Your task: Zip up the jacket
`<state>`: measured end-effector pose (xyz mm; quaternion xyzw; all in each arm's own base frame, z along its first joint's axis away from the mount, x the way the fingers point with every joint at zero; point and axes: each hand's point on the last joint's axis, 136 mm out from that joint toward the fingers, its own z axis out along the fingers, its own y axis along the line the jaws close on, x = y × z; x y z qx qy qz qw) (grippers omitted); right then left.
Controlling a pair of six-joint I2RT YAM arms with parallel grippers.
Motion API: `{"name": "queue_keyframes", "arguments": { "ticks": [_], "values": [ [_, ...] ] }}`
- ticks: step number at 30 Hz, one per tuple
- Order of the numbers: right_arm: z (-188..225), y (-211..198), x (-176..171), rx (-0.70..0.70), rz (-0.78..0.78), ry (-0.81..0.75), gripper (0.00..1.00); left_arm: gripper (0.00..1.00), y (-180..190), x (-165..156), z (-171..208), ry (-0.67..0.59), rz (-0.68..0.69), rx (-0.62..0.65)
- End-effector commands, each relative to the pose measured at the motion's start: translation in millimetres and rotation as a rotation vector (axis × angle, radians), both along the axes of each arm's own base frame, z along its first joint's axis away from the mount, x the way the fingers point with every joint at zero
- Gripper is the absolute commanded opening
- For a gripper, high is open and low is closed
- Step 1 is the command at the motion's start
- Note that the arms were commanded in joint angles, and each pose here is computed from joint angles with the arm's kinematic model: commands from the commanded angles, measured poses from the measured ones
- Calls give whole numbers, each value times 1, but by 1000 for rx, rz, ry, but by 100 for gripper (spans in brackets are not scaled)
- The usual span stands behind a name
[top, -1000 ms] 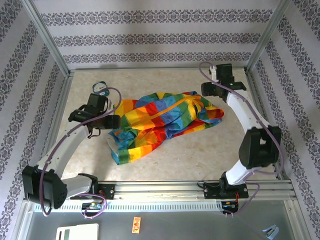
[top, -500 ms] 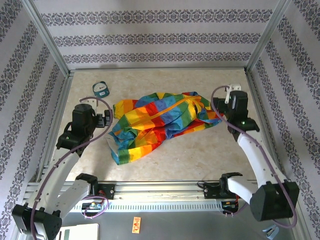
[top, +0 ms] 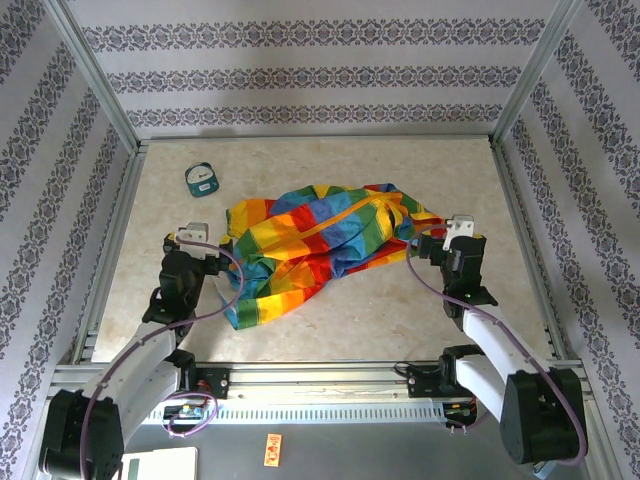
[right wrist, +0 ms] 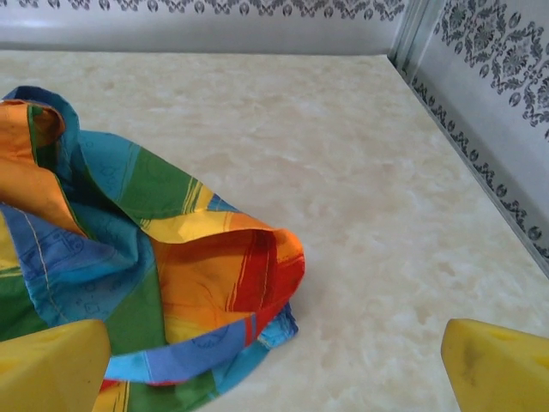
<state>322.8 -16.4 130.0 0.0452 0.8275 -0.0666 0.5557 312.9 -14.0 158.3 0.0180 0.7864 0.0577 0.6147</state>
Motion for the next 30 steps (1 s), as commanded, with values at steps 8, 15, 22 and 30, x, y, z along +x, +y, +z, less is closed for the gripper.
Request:
{"name": "queue_keyframes", "arguments": {
  "ticks": [8,15,22,30],
  "values": [
    [0,5,37,-1,45,-106,98,100,23,24,-18,-59,133,-39],
    [-9,8,51,22,70,-69,98,100,21,57,-32,-16,84,-41],
    [-17,17,62,59,125,-126,98,100,26,78,-63,26,61,-75],
    [-24,12,75,64,93,-92,98,100,36,84,-69,81,92,-109]
  ]
}}
